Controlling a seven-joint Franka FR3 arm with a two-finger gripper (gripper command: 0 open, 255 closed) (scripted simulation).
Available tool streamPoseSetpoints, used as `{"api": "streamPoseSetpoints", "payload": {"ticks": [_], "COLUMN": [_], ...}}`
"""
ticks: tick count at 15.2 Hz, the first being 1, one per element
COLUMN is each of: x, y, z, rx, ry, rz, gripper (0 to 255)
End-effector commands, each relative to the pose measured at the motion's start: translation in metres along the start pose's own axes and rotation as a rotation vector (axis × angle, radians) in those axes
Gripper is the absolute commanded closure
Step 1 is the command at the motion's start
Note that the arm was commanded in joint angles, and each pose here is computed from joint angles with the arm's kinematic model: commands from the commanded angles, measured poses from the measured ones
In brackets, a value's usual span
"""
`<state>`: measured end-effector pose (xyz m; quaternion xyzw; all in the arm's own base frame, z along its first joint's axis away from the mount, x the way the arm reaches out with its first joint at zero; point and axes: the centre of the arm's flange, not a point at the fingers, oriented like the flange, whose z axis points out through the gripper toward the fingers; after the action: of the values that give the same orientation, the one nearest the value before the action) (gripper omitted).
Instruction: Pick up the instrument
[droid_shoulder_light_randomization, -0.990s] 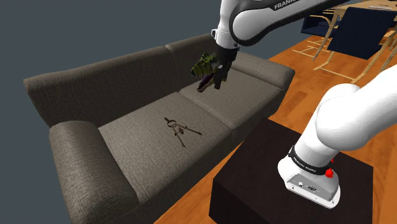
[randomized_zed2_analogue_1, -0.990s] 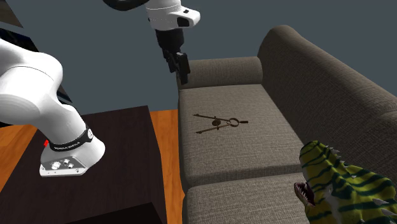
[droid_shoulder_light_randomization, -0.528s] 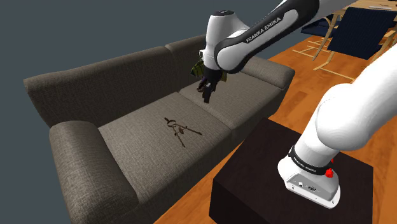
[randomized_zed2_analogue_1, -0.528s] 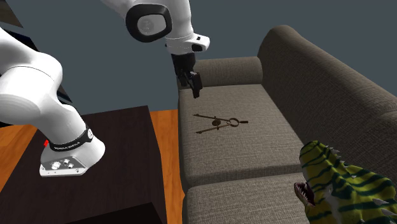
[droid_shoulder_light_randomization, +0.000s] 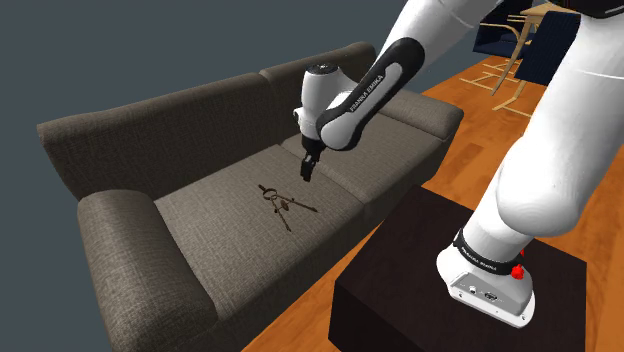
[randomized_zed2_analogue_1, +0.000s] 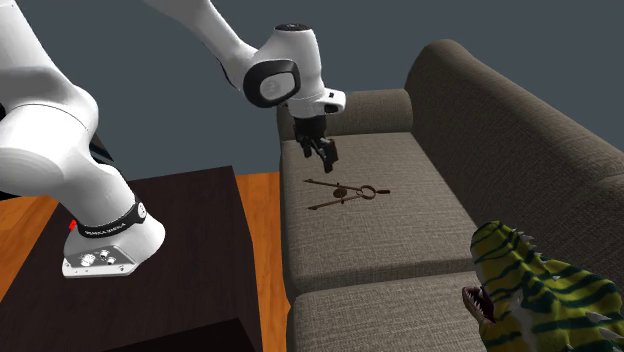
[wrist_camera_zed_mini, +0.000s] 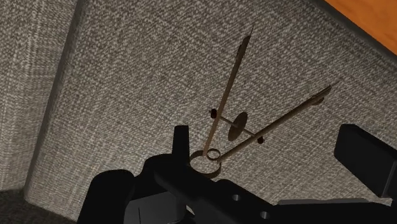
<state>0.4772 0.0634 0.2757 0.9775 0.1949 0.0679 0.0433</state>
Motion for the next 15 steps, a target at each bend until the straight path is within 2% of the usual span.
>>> {"api": "streamPoseSetpoints", "payload": {"ticks": [1, 13, 15], "x": [0.007, 0.071, 0.073], "y": [-0.003, -0.021, -0.023], "z": [0.025, 0.168, 0.18], "rx": [-0.006, -0.048, -0.05], "ry": [0.006, 0.033, 0.035], "rz": [-0.018, -0.118, -0.123], "gripper": [0, 0, 0]}}
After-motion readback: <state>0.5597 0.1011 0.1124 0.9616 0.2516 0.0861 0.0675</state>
